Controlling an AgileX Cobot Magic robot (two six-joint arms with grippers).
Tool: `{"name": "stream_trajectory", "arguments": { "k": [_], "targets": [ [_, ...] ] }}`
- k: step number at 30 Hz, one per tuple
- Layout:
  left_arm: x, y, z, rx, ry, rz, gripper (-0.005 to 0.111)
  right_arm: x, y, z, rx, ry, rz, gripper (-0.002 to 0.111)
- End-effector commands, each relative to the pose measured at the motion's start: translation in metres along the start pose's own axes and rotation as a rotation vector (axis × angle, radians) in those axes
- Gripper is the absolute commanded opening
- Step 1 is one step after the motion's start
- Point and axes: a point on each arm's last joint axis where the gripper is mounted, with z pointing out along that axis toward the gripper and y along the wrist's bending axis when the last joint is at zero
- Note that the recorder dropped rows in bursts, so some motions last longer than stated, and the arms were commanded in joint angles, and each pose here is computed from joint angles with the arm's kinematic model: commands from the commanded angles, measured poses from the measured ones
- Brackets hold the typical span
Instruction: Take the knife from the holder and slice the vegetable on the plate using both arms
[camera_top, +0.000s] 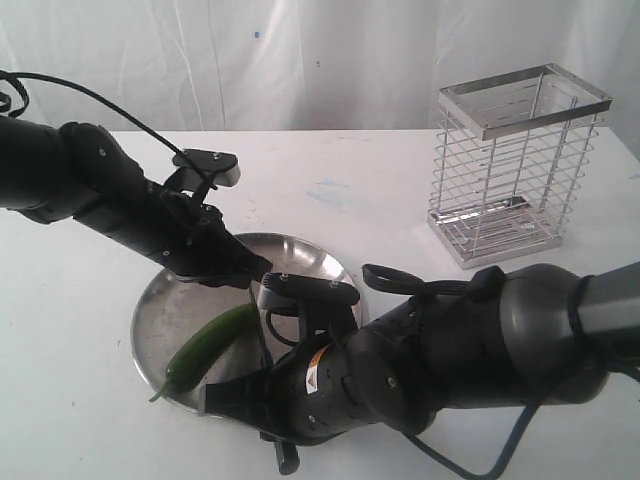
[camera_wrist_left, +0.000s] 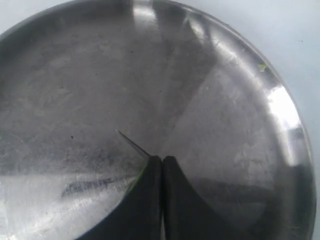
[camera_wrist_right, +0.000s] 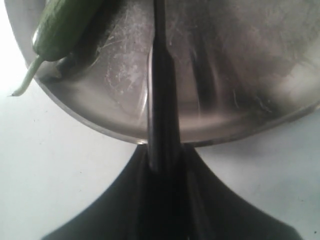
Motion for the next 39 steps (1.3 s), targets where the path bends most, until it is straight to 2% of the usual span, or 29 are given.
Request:
{"name": "stream_trajectory", "arguments": {
  "k": [1,12,19,24,28,29,32,37,39],
  "targets": [
    [0.000,-0.001,0.004,0.010,0.000,-0.011,0.000,0.000,0.000,0.000,-0.002,-0.006,-0.005,0.000],
    [-0.002,-0.001,0.005,0.006,-0.021,-0.010,0.000,0.000,0.000,0.000,-0.002,-0.006,-0.012,0.000],
    [-0.006,-0.006,0.004,0.061,-0.061,0.004,0.000,0.000,0.000,0.000,-0.002,-0.006,-0.014,0.000],
    [-0.009,0.014,-0.003,0.101,-0.095,-0.106,0.000,0.000,0.000,0.000,-0.001,-0.005,-0.016,0.000],
    [-0.013,0.029,-0.017,0.242,-0.167,-0.114,0.000,0.000,0.000,0.000,-0.001,-0.005,-0.020,0.000],
    [-0.016,0.037,-0.023,0.279,-0.208,-0.173,0.000,0.000,0.000,0.000,-0.001,-0.005,-0.020,0.000],
    [-0.014,0.041,-0.022,0.279,-0.196,-0.166,0.000,0.000,0.000,0.000,-0.001,-0.005,-0.020,0.000],
    [-0.005,0.042,0.005,0.332,-0.140,-0.219,0.000,0.000,0.000,0.000,0.000,-0.005,-0.026,0.000],
    [-0.005,0.040,0.006,0.354,-0.149,-0.219,0.000,0.000,0.000,0.000,0.000,-0.005,-0.028,0.000]
  ]
}}
